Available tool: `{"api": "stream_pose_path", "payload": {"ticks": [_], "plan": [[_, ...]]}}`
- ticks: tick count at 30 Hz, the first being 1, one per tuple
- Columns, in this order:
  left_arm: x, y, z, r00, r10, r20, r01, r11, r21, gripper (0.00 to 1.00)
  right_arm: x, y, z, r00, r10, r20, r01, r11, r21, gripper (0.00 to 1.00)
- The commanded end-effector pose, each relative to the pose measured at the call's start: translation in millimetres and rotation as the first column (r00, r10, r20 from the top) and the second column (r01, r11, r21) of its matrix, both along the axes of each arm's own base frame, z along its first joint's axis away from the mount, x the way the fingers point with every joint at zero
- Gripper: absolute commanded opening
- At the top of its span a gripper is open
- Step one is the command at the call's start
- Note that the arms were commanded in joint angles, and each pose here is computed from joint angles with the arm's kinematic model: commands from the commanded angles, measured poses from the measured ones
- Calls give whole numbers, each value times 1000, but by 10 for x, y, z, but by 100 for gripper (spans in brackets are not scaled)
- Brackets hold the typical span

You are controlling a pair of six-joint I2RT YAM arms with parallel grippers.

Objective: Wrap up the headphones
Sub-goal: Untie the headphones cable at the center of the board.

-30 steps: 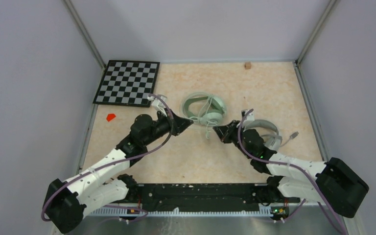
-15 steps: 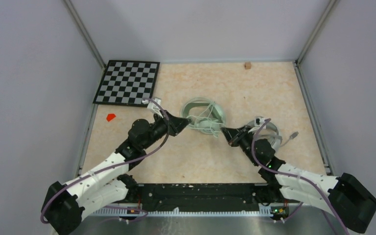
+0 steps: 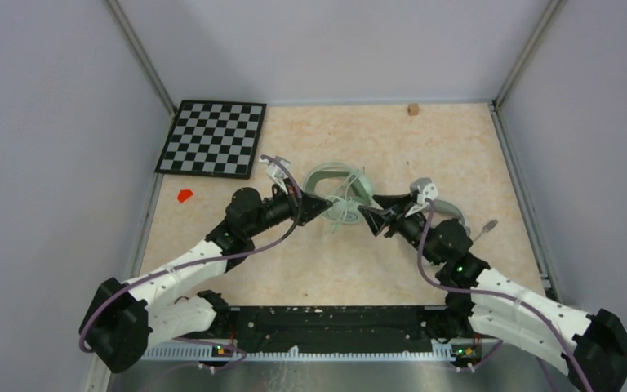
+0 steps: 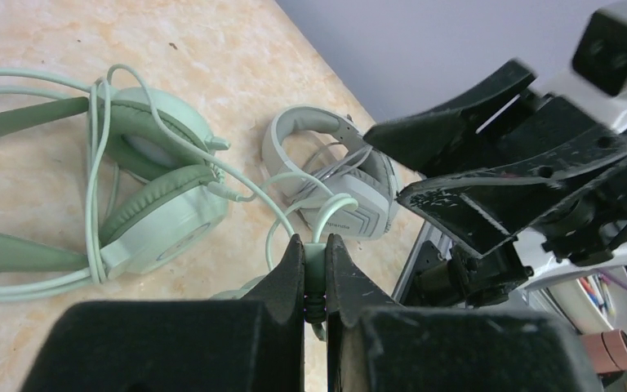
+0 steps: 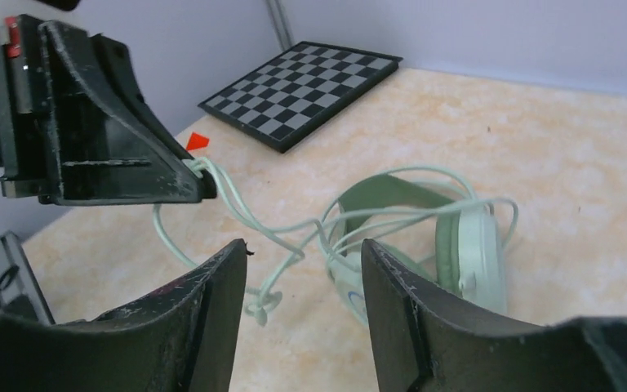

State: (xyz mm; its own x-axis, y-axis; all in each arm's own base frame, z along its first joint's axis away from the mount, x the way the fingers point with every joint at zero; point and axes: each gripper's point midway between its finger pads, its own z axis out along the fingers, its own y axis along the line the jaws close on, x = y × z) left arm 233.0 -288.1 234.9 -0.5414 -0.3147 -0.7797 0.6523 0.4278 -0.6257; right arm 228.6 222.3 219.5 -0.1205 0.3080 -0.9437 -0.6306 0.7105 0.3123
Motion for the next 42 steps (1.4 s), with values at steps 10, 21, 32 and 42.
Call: {"api": "stream_pose_path", "payload": {"ticks": [10,21,32,42], "plan": [[-54,-124,342,986,-108,130,108,994,7,0,133,397,246,878,258,404,-65,899,-433,56],[-69,-157,307,984,-137,116,135,991,25,0,179,471,592,837,195,511,-44,955,-293,48],[-78,-135,247,989,-133,60,129,990,59,0,713,-97,663,803,-146,578,394,858,-330,31],[-75,-157,279,987,-144,71,140,989,55,0,227,409,434,802,227,552,27,911,-412,39]]}}
